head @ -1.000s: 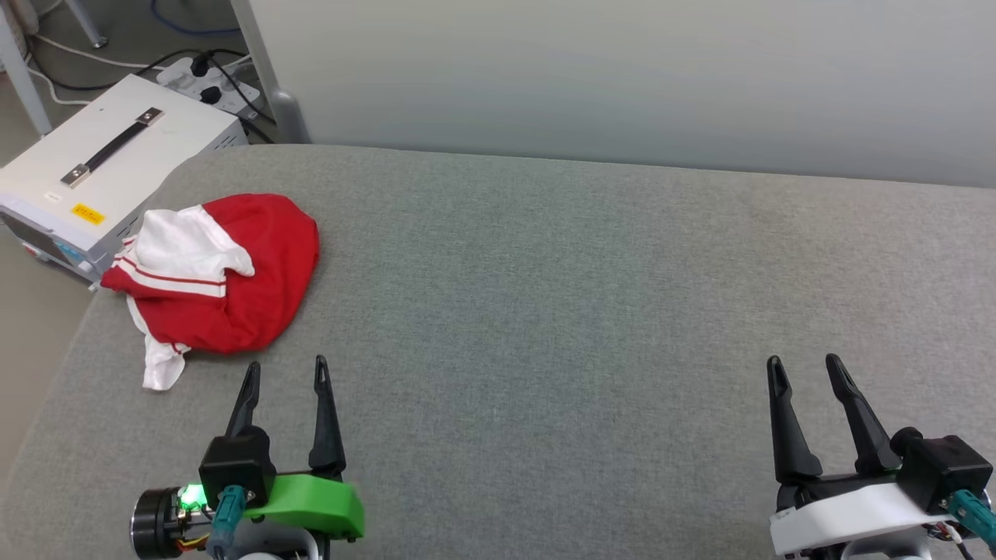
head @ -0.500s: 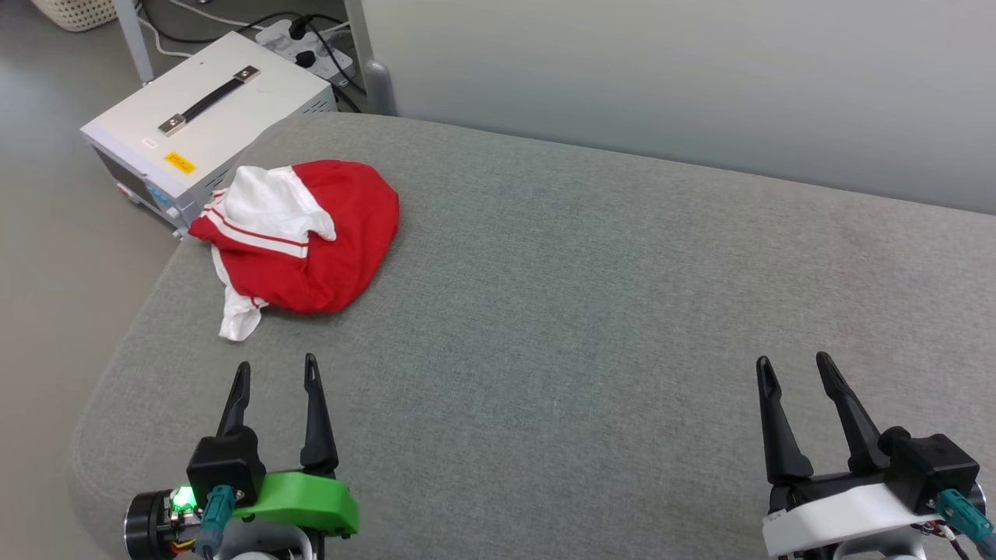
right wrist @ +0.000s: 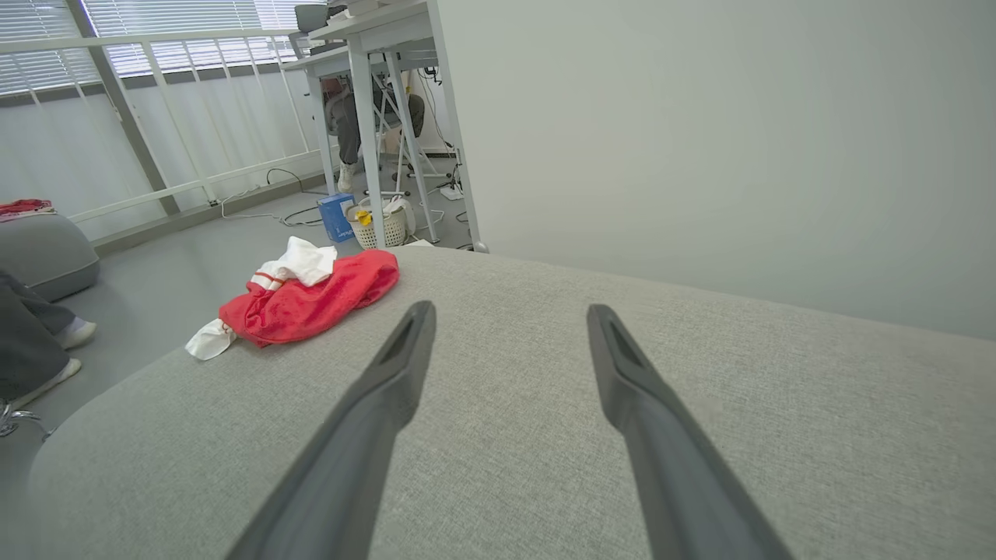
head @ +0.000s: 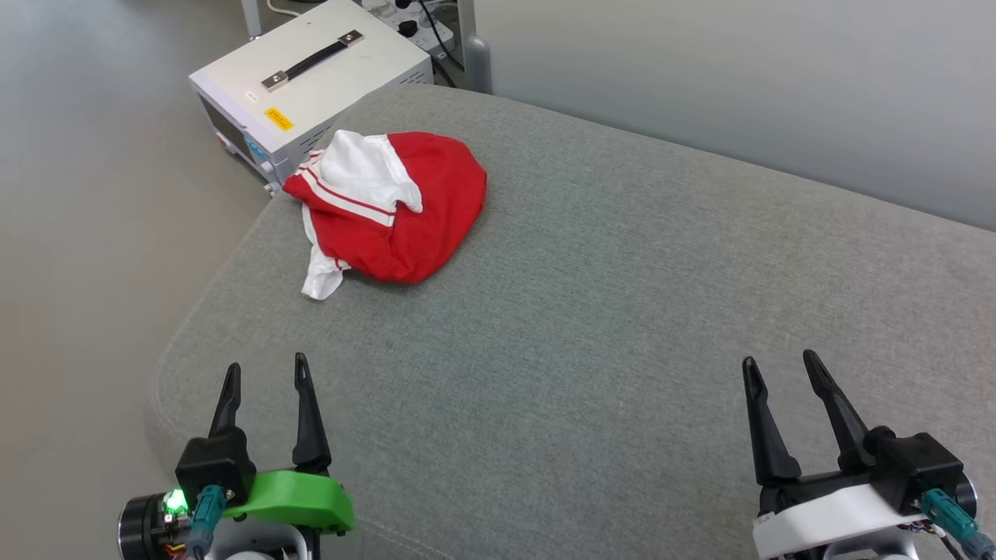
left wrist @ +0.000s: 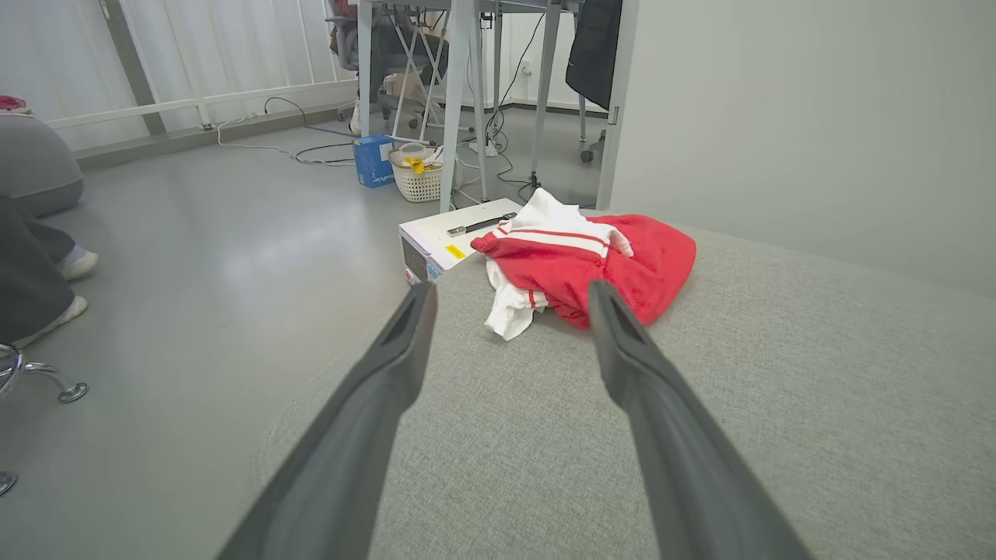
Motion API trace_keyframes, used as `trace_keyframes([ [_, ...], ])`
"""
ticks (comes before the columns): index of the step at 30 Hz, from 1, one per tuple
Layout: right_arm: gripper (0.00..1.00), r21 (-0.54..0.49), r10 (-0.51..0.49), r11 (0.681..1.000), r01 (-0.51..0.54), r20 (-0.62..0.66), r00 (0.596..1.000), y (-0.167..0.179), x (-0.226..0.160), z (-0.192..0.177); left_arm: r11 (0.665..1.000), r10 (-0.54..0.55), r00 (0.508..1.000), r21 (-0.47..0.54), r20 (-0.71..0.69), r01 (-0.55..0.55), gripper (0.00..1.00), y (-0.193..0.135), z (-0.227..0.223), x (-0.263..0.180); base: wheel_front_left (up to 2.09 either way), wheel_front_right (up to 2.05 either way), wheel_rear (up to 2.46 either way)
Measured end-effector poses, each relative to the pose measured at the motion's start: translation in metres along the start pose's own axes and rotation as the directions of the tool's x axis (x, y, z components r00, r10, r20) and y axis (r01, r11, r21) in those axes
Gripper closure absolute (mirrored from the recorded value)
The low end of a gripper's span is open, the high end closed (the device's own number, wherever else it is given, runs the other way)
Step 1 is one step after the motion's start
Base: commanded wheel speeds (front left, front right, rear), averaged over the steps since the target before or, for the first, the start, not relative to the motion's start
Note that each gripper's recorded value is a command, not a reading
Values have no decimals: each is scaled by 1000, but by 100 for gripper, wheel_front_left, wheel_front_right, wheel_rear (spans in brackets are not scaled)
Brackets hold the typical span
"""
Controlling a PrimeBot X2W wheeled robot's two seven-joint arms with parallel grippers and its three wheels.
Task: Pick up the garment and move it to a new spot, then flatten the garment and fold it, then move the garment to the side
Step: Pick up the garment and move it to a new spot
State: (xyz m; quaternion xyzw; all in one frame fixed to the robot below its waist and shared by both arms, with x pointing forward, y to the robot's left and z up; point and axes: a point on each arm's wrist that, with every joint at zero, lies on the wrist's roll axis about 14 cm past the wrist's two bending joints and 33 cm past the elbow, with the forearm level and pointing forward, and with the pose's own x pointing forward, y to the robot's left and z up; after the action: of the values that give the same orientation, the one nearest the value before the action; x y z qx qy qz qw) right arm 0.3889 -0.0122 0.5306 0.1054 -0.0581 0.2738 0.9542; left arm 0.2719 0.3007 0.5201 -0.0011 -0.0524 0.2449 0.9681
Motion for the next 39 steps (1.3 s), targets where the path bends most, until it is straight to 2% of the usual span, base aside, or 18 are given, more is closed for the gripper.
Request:
trace_keyframes([
  [8, 0, 5, 64, 998, -63, -17, 998, 18, 11, -8, 998, 67, 998, 2, -9, -67, 0, 22, -1, -9, 0, 0, 0],
  [14, 0, 8, 73, 997, -73, -29, 997, 20, 14, -14, 996, 84, 996, 12, 1, -84, 0, 31, 3, -2, 0, 0, 0],
  [23, 0, -29, 64, 997, -65, -22, 998, 8, 27, -19, 999, 9, 980, 46, 197, -19, 0, 36, 70, 74, 0, 0, 0],
  [28, 0, -43, 48, 998, -48, -8, 999, -8, 37, -21, 993, -59, 951, 111, 302, 27, 0, 26, 112, 121, 0, 0, 0],
  [35, 0, -51, 35, 998, -35, 2, 999, -27, 49, -29, 986, -135, 954, 126, 266, 105, 0, 3, 111, 185, 0, 0, 0],
  [39, 0, -56, 27, 998, -26, 7, 1000, -37, 54, -33, 982, -174, 976, 97, 135, 161, 0, -15, 93, 220, 0, 0, 0],
])
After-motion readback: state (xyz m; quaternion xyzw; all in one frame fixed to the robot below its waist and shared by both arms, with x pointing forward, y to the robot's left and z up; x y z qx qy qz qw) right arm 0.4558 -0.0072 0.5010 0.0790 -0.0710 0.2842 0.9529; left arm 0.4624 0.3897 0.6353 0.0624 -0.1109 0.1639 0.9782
